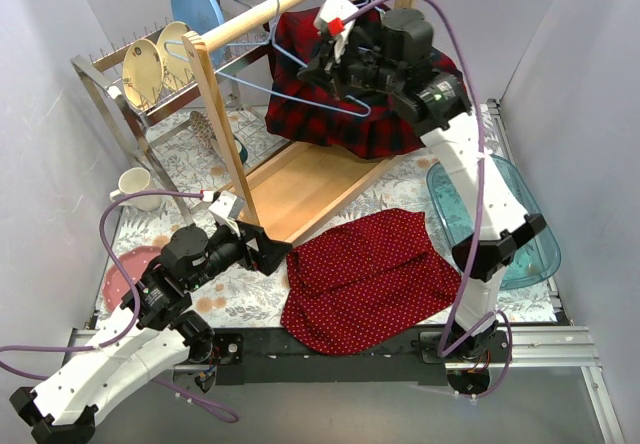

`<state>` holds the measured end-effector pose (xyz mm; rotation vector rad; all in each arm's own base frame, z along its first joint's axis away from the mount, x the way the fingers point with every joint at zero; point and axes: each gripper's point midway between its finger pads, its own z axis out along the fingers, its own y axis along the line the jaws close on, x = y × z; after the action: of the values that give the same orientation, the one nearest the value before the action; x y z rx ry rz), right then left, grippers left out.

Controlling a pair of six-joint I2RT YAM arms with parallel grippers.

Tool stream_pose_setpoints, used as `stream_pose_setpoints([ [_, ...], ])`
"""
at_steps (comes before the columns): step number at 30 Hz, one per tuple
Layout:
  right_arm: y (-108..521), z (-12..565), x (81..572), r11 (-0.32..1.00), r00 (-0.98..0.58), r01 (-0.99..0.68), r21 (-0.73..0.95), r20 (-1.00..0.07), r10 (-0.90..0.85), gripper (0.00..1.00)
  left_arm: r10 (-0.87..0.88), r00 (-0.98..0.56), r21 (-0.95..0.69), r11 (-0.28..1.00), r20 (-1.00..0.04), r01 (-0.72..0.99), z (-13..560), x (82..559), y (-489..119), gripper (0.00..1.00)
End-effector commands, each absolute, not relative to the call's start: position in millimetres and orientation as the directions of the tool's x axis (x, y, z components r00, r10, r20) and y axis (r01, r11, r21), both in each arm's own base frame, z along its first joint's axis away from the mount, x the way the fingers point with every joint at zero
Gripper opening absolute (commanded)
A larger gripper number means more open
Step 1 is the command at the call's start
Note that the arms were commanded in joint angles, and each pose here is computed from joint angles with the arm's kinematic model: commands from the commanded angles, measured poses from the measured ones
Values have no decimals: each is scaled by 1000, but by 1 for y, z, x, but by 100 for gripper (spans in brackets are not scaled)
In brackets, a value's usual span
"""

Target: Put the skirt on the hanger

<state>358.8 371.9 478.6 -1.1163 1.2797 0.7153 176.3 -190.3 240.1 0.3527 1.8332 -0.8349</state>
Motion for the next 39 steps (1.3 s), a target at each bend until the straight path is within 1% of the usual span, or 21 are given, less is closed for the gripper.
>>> stream_pose_setpoints([
  [1,333,538,327,370,311,-871,-323,-946,-94,1,-134,-398,-367,715,-907,595,241,176,-190,95],
  [3,323,539,319,369,334,-860,-351,-936,-112,1,-134,-396,-367,710,-908,601,242,175,-190,95],
  [4,323,522,323,366,310,-866,-342,-940,-144,1,-136,-394,-367,709,-909,602,243,175,-190,95],
  [6,309,524,315,380,330,-849,-367,-930,-162,1,-133,-392,-365,705,-910,608,243,174,-190,95],
  [7,308,503,317,373,298,-858,-352,-934,-195,1,-135,-393,-367,703,-910,609,244,174,-191,95],
  [9,291,502,309,384,317,-841,-380,-923,-218,1,-135,-389,-366,698,-912,616,245,173,-191,95],
  [10,287,483,311,381,288,-848,-367,-925,-249,1,-131,-384,-362,691,-914,626,247,172,-192,95],
  [12,265,477,305,399,293,-830,-389,-914,-282,1,-131,-375,-358,680,-918,640,250,170,-193,95],
  [15,235,446,296,406,244,-828,-388,-900,-363,1,-119,-357,-343,656,-927,672,255,166,-196,95],
  [19,194,411,268,407,214,-817,-408,-871,-443,1,-82,-329,-308,610,-941,730,262,158,-202,96],
  [21,179,381,254,390,165,-837,-384,-857,-489,1,-52,-318,-286,588,-947,757,262,155,-205,95],
  [22,168,383,243,377,203,-823,-425,-840,-503,1,-44,-300,-269,576,-953,772,266,153,-206,95],
  [24,159,347,224,331,153,-863,-382,-822,-549,1,21,-224,-184,503,-974,844,269,143,-212,96],
  [26,152,330,203,277,176,-877,-393,-800,-574,1,62,-131,-87,474,-989,876,278,142,-211,96],
  [28,150,305,177,214,144,-921,-325,-796,-589,1,95,-63,-14,446,-993,895,282,141,-212,96],
  [29,150,299,168,161,178,-930,-332,-785,-593,1,110,-33,19,436,-993,900,284,140,-211,96],
  [31,152,285,143,97,150,-963,-251,-802,-577,1,157,51,105,365,-986,925,280,135,-215,96],
  [32,153,278,133,32,188,-967,-253,-795,-577,1,166,73,127,338,-983,933,280,133,-217,97],
  [36,154,253,113,-35,141,-988,-147,-808,-572,1,187,76,124,263,-979,957,278,124,-223,95],
  [37,152,241,110,-37,119,-992,-120,-803,-584,1,177,72,110,214,-982,971,279,115,-226,94],
  [39,152,230,108,-53,111,-994,-98,-800,-590,1,171,63,94,177,-983,980,275,107,-227,90],
])
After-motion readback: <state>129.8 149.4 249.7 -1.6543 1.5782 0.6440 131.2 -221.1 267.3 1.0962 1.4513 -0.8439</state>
